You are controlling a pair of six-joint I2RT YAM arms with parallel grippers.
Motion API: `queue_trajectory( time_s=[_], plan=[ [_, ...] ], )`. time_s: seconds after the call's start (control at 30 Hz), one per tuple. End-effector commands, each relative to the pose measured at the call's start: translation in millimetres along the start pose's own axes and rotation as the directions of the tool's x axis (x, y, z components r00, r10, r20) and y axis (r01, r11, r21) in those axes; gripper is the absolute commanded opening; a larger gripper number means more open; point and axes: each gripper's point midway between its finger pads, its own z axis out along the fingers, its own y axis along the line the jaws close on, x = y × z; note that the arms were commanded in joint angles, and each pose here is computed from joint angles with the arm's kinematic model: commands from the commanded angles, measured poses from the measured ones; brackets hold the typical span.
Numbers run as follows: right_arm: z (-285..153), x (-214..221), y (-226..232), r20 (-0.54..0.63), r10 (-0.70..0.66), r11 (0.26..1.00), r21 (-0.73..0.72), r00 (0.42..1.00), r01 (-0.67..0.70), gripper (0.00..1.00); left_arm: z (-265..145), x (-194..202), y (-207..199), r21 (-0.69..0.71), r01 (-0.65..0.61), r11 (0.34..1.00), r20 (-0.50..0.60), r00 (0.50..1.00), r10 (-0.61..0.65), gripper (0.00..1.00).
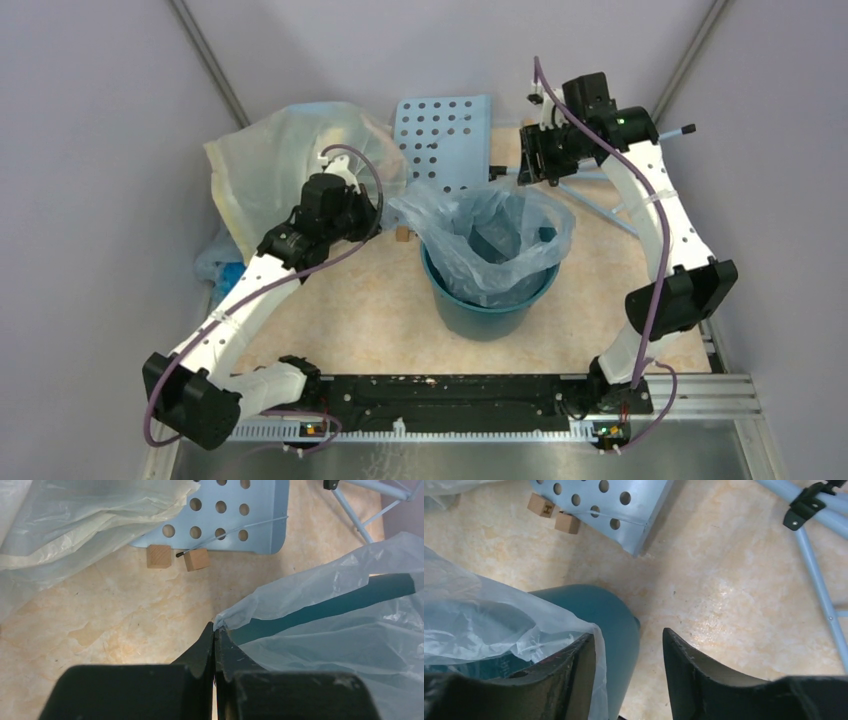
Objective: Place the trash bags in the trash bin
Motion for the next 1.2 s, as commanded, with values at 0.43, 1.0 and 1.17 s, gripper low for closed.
queue_trajectory(
  time_s=[0.43, 1.0, 1.17],
  plan=[
    [-118, 43, 35, 0.144, 0.207, 0.977, 0.012, 0.968, -0.211, 0.59, -19, -20, -29, 0.133, 0.020, 0.991, 0.077, 0.997, -0.030, 0.00],
    [-90, 37, 8, 0.152, 0.185, 0.973, 0.107, 0.971, -0.202, 0.00, 6, -19, -18, 0.076, -0.035, 0.996, 0.057, 0.998, 0.031, 0.00],
    [-77, 31, -16, 0.176, 0.246, 0.954, 0.130, 0.953, -0.270, 0.00, 21, 2, -13, 0.080, -0.031, 0.996, -0.024, 0.999, 0.033, 0.00]
  ],
)
